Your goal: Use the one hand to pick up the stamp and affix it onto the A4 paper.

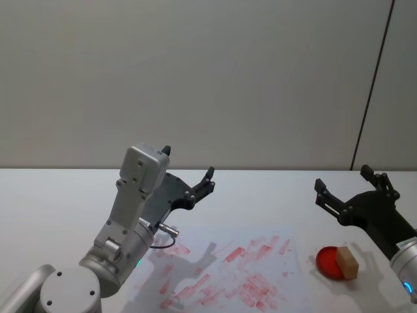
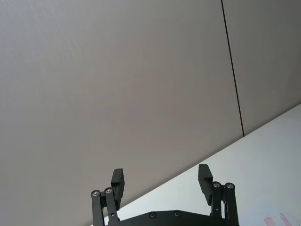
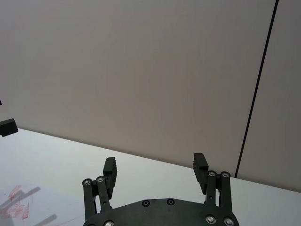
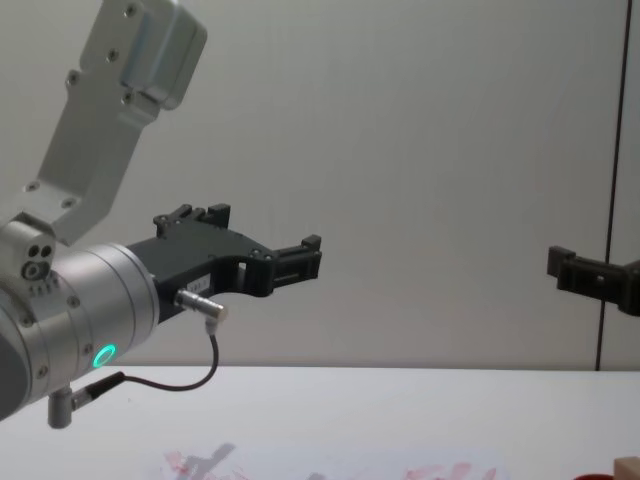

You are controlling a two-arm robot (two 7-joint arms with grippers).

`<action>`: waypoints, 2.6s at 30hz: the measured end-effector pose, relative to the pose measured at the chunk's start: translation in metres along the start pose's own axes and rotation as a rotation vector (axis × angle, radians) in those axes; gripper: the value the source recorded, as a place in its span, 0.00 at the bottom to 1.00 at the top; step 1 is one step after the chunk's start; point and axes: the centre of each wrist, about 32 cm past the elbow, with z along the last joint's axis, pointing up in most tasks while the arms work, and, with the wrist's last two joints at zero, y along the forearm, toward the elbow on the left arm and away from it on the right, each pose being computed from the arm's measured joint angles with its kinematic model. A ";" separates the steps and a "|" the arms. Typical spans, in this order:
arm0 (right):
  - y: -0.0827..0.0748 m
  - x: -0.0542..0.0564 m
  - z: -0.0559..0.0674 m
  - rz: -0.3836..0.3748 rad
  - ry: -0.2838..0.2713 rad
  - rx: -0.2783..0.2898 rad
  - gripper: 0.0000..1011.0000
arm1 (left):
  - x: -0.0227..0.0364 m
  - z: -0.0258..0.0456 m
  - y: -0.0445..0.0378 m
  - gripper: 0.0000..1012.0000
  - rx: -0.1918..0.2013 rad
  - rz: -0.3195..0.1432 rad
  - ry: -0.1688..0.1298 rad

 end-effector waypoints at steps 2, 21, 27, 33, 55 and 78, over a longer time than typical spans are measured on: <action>0.000 0.000 0.000 0.000 0.000 0.000 0.99 | 0.0000 0.0000 0.0000 0.99 0.000 0.000 0.000; 0.000 0.000 0.000 0.000 0.000 0.000 0.99 | 0.0000 0.0000 0.0000 0.99 0.000 0.000 0.000; 0.000 0.000 0.000 0.000 0.000 0.000 0.99 | 0.0000 0.0000 0.0000 0.99 0.000 0.000 0.000; 0.000 0.000 0.000 0.000 0.000 0.000 0.99 | 0.0000 0.0000 0.0000 0.99 0.000 0.000 0.000; -0.003 0.000 -0.001 0.000 -0.002 -0.006 0.99 | 0.0000 0.0000 0.0000 0.99 0.000 0.000 0.000; -0.048 -0.016 -0.008 -0.075 -0.050 -0.202 0.99 | 0.0000 0.0000 0.0000 0.99 0.000 0.000 0.000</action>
